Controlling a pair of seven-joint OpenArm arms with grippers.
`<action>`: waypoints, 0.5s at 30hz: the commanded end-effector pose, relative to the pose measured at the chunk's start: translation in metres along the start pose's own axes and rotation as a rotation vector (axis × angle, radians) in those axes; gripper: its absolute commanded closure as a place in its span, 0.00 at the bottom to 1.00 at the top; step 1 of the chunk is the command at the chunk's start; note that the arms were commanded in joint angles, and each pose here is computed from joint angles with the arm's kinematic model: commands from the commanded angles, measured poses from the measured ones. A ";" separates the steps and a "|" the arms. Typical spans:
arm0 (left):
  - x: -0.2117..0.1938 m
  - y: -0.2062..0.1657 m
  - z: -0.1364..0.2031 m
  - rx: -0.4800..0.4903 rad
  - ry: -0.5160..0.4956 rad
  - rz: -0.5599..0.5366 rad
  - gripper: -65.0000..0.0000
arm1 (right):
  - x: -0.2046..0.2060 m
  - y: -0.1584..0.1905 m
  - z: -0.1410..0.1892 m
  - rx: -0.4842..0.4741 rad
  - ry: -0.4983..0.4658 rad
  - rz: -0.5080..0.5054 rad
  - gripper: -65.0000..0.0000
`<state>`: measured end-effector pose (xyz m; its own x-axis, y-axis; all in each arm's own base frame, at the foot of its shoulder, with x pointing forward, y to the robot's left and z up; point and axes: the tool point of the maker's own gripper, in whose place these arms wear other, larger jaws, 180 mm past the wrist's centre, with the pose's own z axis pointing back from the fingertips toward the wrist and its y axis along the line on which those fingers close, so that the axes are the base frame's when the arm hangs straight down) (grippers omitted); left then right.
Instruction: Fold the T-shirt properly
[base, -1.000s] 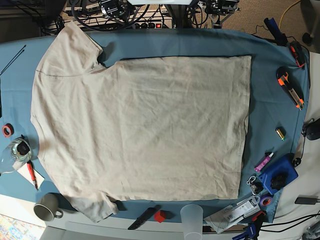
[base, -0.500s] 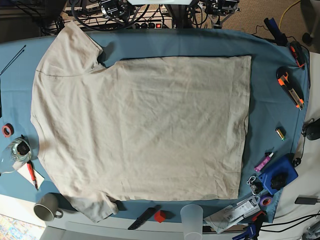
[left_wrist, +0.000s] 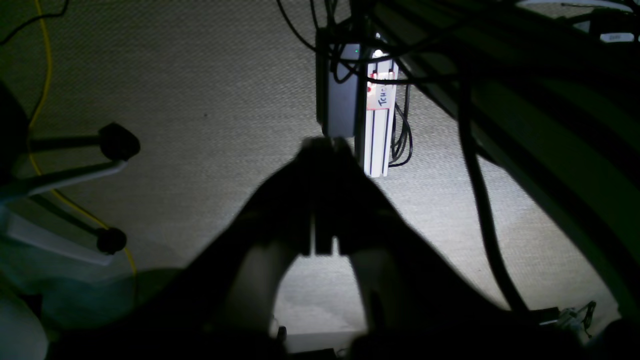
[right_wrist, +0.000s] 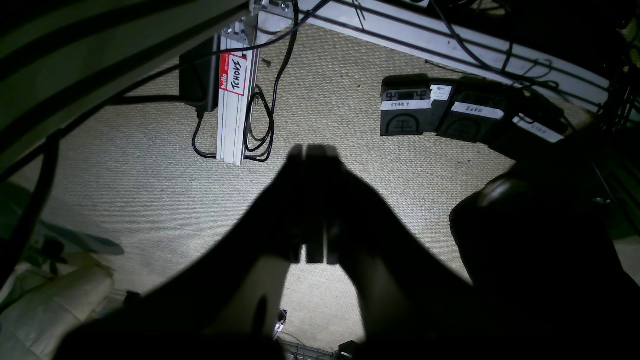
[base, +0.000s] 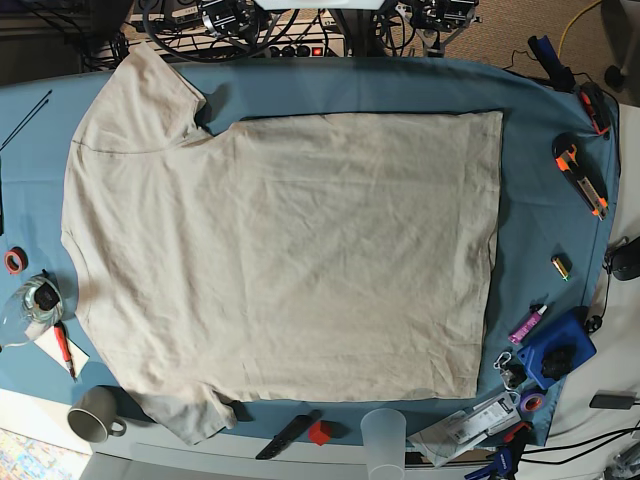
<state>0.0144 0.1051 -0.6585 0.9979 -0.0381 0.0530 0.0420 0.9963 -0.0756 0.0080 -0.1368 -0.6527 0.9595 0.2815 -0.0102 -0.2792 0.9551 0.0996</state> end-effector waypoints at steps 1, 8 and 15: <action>0.000 -0.002 0.000 -0.007 -0.006 -0.006 1.00 | 0.001 -0.001 0.001 0.002 -0.007 -0.002 1.00; -0.004 -0.002 0.000 -0.006 -0.001 -0.005 1.00 | -0.004 -0.001 0.001 0.003 0.016 -0.002 1.00; -0.023 0.019 0.008 0.034 -0.002 -0.008 1.00 | -0.037 0.005 0.002 0.009 0.061 -0.003 1.00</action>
<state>-0.0058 0.1228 -0.6538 0.9975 -0.0442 0.0558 0.0467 0.9979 -0.0440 -0.0271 -0.1389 -0.6508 0.9562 0.2849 -0.0675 -0.2767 0.9546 0.1101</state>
